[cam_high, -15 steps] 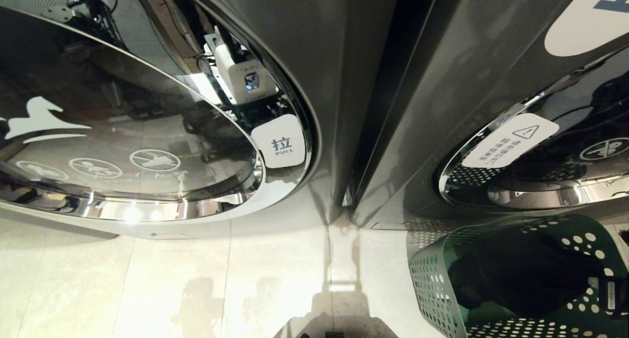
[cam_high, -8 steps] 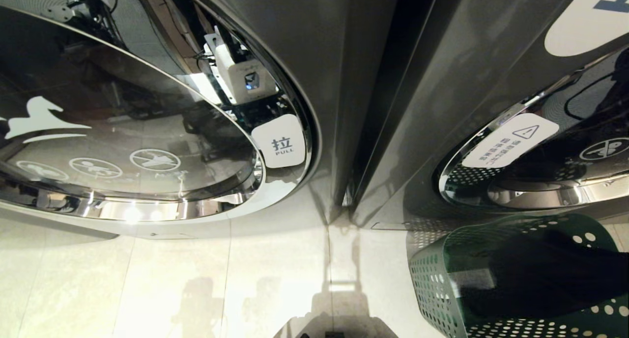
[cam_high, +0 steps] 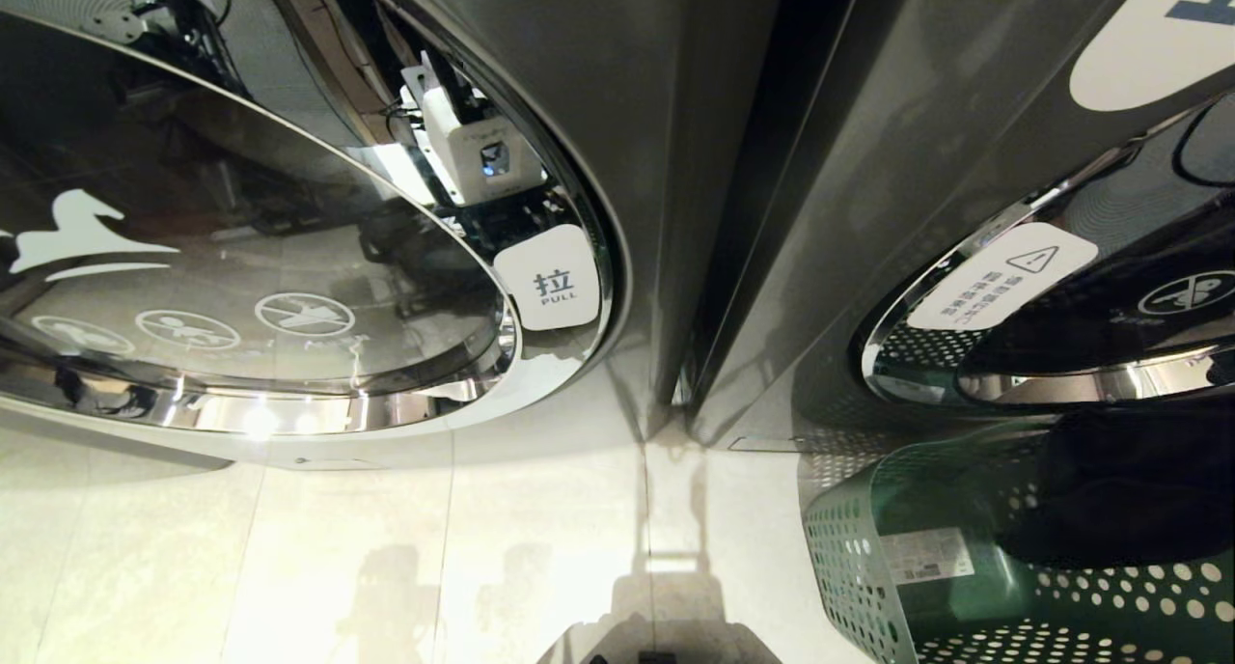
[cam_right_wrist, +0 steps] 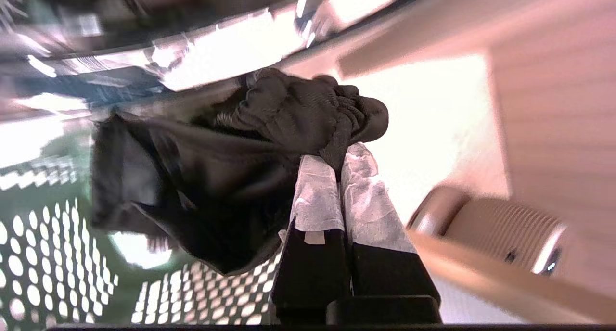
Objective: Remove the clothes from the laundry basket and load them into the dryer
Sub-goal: Take the clothes out of the basket, then put the clothes in the dryer
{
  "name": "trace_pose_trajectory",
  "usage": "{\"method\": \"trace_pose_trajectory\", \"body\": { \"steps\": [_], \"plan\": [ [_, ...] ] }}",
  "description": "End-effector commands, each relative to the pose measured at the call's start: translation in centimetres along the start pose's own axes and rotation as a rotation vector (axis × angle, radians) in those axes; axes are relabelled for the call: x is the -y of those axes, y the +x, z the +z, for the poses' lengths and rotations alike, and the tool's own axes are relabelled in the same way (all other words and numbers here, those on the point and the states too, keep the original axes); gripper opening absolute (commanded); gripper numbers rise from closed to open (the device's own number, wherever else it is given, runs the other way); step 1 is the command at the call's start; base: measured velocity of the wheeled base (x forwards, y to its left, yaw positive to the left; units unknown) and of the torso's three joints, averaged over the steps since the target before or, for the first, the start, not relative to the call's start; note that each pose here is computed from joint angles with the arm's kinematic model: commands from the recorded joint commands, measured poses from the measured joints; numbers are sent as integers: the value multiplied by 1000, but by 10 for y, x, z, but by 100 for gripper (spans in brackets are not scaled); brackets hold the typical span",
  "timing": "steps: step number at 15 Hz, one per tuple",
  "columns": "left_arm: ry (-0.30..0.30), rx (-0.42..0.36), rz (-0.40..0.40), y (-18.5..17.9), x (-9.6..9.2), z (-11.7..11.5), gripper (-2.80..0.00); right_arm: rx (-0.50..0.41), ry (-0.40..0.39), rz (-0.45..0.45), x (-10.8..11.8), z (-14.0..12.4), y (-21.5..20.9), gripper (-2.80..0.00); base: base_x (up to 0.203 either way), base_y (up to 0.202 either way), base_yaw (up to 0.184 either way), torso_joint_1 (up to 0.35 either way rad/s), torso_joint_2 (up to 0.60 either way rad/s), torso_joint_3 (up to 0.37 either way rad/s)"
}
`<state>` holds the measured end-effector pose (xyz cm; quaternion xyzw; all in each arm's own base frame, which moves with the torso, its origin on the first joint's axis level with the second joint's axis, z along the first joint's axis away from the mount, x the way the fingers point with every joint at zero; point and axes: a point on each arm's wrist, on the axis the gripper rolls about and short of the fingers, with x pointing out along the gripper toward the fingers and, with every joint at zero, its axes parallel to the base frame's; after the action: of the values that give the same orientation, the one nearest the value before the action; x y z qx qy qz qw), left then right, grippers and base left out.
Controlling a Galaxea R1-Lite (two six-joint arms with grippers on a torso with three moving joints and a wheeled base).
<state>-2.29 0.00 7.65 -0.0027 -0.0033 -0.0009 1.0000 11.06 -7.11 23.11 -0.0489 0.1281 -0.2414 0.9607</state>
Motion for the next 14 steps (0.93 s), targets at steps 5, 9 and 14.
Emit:
{"method": "trace_pose_trajectory", "body": {
  "steps": [5, 9, 14],
  "plan": [
    [-1, 1, 0, 0, 0, 0, -280, 57, 50, -8, -4, 14, -84, -280, 0, 0, 0, 0, 0, 0],
    [-1, 1, 0, 0, 0, 0, -280, 50, 136, 59, -8, 14, -104, -280, 0, 0, 0, 0, 0, 0],
    [-1, 1, 0, 0, 0, 0, -280, 71, 111, 172, -15, -6, -106, -280, 0, 0, 0, 0, 0, 0]
  ]
}}
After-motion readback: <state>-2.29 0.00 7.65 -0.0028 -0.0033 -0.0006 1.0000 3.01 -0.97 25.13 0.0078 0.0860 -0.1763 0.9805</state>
